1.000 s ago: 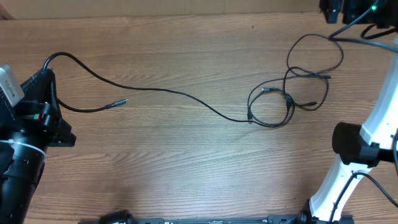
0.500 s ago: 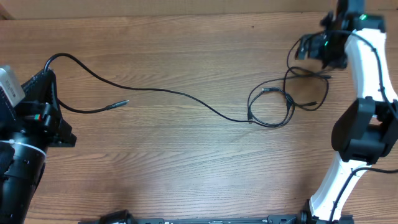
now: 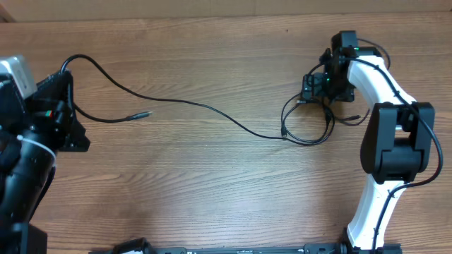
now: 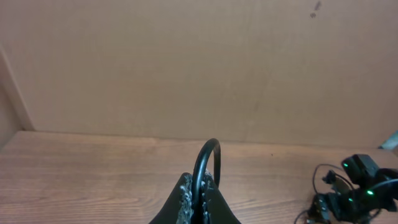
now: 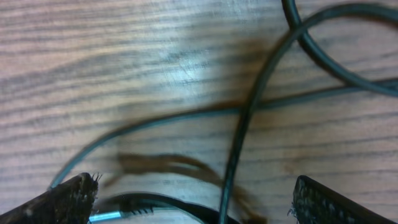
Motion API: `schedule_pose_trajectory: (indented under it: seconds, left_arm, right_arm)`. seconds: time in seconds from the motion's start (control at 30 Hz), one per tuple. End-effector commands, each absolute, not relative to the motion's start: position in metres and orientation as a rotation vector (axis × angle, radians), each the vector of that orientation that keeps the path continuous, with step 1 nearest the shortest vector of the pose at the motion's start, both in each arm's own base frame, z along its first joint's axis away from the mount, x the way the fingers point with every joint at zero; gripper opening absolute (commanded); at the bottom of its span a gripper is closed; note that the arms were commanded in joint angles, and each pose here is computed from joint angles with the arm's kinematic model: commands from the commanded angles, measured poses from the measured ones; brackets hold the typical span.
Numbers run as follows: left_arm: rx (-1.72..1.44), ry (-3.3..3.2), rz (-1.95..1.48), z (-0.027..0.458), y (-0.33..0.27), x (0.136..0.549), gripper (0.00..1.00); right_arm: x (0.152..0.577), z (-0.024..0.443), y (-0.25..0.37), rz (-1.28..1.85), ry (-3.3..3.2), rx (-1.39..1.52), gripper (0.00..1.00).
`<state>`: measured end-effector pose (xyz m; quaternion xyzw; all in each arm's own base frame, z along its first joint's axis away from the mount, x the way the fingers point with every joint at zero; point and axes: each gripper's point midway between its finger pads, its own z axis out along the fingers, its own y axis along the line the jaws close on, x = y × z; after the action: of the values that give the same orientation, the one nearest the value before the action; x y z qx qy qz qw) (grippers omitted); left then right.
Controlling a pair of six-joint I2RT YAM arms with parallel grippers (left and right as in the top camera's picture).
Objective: Untangle cables
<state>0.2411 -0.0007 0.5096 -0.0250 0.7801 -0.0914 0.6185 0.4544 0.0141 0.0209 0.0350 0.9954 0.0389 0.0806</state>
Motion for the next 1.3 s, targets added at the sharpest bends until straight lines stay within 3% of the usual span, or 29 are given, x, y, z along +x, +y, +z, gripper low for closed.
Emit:
schedule_pose_trajectory:
  seconds: [0.0, 0.27, 0.33, 0.43, 0.47, 0.53, 0.63, 0.83, 0.97, 1.1, 1.27]
  left_arm:
    - [-0.031, 1.792, -0.236, 0.510, -0.006, 0.241, 0.04]
    - [-0.027, 1.788, -0.232, 0.512, -0.006, 0.241, 0.04]
    - [-0.027, 1.788, -0.232, 0.512, -0.006, 0.241, 0.04]
    - [-0.026, 1.786, -0.232, 0.512, -0.006, 0.241, 0.04]
    - [-0.026, 1.785, -0.232, 0.512, -0.006, 0.241, 0.04]
    - [-0.026, 1.785, -0.232, 0.512, -0.006, 0.241, 0.04]
    - [-0.026, 1.785, -0.231, 0.512, -0.005, 0.241, 0.04]
    - [-0.026, 1.785, -0.231, 0.512, -0.005, 0.241, 0.04]
    - [-0.026, 1.786, -0.232, 0.512, -0.005, 0.242, 0.04]
    - [-0.027, 1.787, -0.232, 0.512, -0.005, 0.242, 0.04]
    - [-0.028, 1.790, -0.233, 0.511, -0.005, 0.243, 0.04]
  right_arm:
    - [0.460, 0.026, -0.007, -0.022, 2.935, 0.242, 1.00]
    - [0.453, 0.017, -0.021, -0.028, 2.946, 0.314, 0.93]
    - [0.448, 0.012, -0.021, -0.029, 2.960, 0.316, 0.88]
    - [0.444, 0.006, -0.021, -0.030, 2.969, 0.317, 0.59]
    - [0.443, 0.004, -0.021, -0.029, 2.971, 0.317, 0.44]
    - [0.443, 0.004, -0.020, -0.021, 2.973, 0.316, 0.22]
    - [0.444, 0.004, -0.019, -0.017, 2.970, 0.316, 0.04]
    - [0.450, 0.009, -0.021, -0.024, 2.951, 0.317, 0.04]
    - [0.464, 0.039, -0.031, -0.082, 2.910, 0.325, 0.04]
    - [0.483, 0.100, -0.043, -0.167, 2.835, 0.333, 0.04]
    - [0.503, 0.209, -0.045, -0.152, 2.665, 0.333, 0.04]
